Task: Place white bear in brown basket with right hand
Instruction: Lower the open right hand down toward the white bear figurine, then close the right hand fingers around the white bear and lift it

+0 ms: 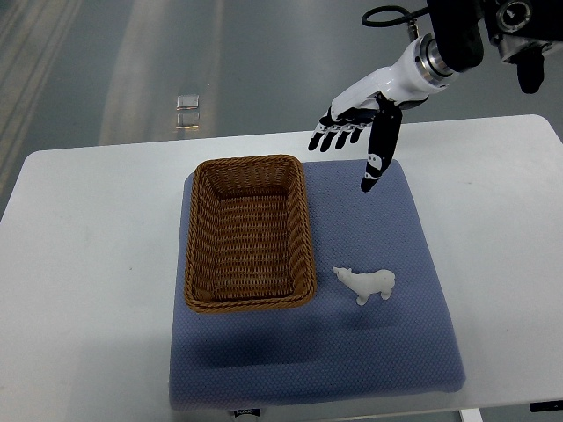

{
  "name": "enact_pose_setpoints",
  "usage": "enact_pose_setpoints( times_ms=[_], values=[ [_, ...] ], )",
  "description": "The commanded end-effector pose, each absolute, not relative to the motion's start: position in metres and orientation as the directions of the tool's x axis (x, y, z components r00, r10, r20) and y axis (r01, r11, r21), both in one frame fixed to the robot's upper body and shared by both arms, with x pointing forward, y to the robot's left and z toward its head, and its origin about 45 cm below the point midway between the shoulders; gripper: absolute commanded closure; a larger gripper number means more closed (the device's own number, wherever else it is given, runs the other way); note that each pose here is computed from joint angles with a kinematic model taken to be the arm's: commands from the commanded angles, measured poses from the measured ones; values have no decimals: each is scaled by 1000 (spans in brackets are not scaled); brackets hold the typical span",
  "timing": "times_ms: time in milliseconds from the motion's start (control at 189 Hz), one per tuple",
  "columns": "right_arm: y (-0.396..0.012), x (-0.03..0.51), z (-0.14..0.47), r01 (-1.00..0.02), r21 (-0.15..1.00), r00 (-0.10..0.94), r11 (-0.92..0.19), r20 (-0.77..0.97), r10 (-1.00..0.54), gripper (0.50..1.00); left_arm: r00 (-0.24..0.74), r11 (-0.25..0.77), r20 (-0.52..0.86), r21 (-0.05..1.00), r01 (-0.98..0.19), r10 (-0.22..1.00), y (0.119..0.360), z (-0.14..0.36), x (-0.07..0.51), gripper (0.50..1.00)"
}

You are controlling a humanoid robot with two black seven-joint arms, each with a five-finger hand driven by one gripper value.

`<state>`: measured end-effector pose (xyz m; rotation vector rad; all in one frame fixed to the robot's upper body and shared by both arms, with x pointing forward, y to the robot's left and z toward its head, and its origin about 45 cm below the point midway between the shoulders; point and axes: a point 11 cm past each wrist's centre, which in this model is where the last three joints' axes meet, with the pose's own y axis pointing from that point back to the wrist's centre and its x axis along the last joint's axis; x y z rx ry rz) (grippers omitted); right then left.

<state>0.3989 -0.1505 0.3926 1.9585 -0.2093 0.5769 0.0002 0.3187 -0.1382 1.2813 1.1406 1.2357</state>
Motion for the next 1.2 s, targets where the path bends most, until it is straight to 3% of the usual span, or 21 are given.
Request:
enact_pose_setpoints(
  times_ms=[0,719,1052,1194],
  values=[
    [-155,395,393,-382,802,880,-460,468,84,587,41,-75,75,997,-4,996,319,-138,0,500],
    [-185,368,316,-405,780,908,-477,405,-108,589,41,-77,77,997,-3,996,319,-138,0,500],
    [-196,355,273,-392,805,916,-446,387,-108,591,38,-78,78,997,0,996,320,-138,0,500],
    [-197,346,258,-379,800,922,-464,367,-120,634,40,-79,78,997,3,996,320,-138,-1,500]
  ],
)
